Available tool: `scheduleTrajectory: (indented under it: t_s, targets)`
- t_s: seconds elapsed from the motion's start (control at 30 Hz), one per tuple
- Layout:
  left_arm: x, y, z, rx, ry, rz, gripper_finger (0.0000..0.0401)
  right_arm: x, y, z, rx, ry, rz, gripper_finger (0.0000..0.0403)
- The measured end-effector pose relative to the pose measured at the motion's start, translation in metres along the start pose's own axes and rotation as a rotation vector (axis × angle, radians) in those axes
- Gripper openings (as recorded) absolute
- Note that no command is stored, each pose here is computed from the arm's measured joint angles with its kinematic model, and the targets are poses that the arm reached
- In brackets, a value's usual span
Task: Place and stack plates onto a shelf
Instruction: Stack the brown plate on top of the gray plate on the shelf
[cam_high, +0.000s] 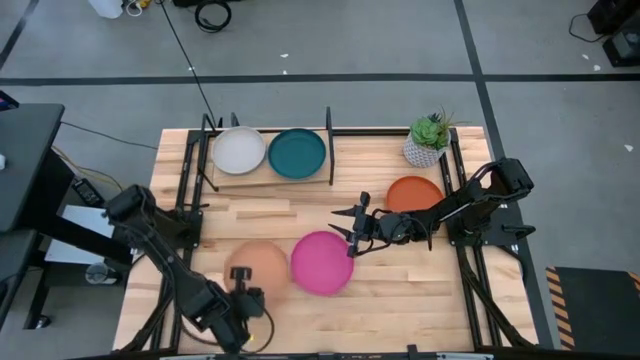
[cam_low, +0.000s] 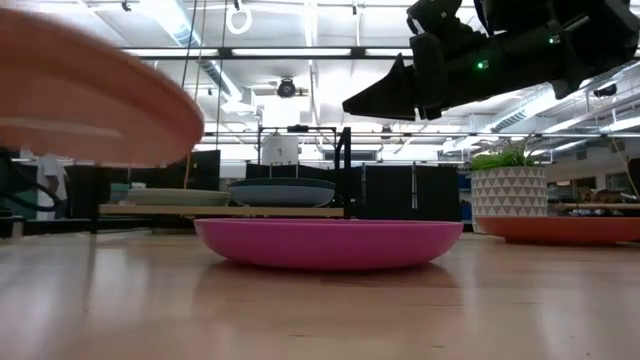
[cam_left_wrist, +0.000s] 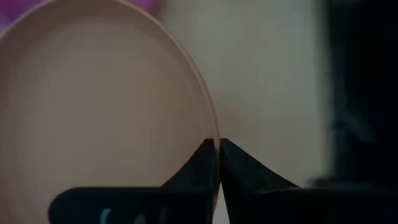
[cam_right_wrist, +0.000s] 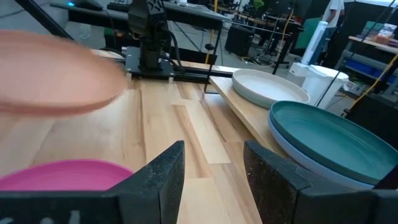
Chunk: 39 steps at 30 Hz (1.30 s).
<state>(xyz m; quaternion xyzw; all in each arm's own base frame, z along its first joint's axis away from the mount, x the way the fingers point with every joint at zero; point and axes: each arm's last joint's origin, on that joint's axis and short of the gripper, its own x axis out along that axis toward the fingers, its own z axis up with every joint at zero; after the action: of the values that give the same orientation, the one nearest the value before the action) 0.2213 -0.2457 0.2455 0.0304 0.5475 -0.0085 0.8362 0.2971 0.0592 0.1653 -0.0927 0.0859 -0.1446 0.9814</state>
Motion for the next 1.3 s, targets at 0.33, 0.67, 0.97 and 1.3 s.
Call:
scheduleTrajectory:
  t_s: [0.33, 0.67, 0.97, 1.3]
  targets:
    - [-0.002, 0.053, -0.002, 0.138, 0.164, 0.393, 0.002, 0.0, 0.0, 0.0, -0.001, 0.0, 0.001, 0.0171]
    - [-0.01, 0.108, 0.014, 0.23, 0.222, 0.458, 0.002, 0.0, 0.001, 0.0, -0.008, -0.004, 0.03, 0.0171]
    - [-0.031, 0.173, -0.012, 0.115, 0.11, 0.529, 0.002, 0.0, 0.001, 0.0, -0.033, -0.005, 0.029, 0.0171]
    - [-0.019, 0.246, -0.018, -0.115, -0.048, 0.451, 0.002, 0.0, 0.001, 0.0, -0.033, -0.005, 0.028, 0.0171]
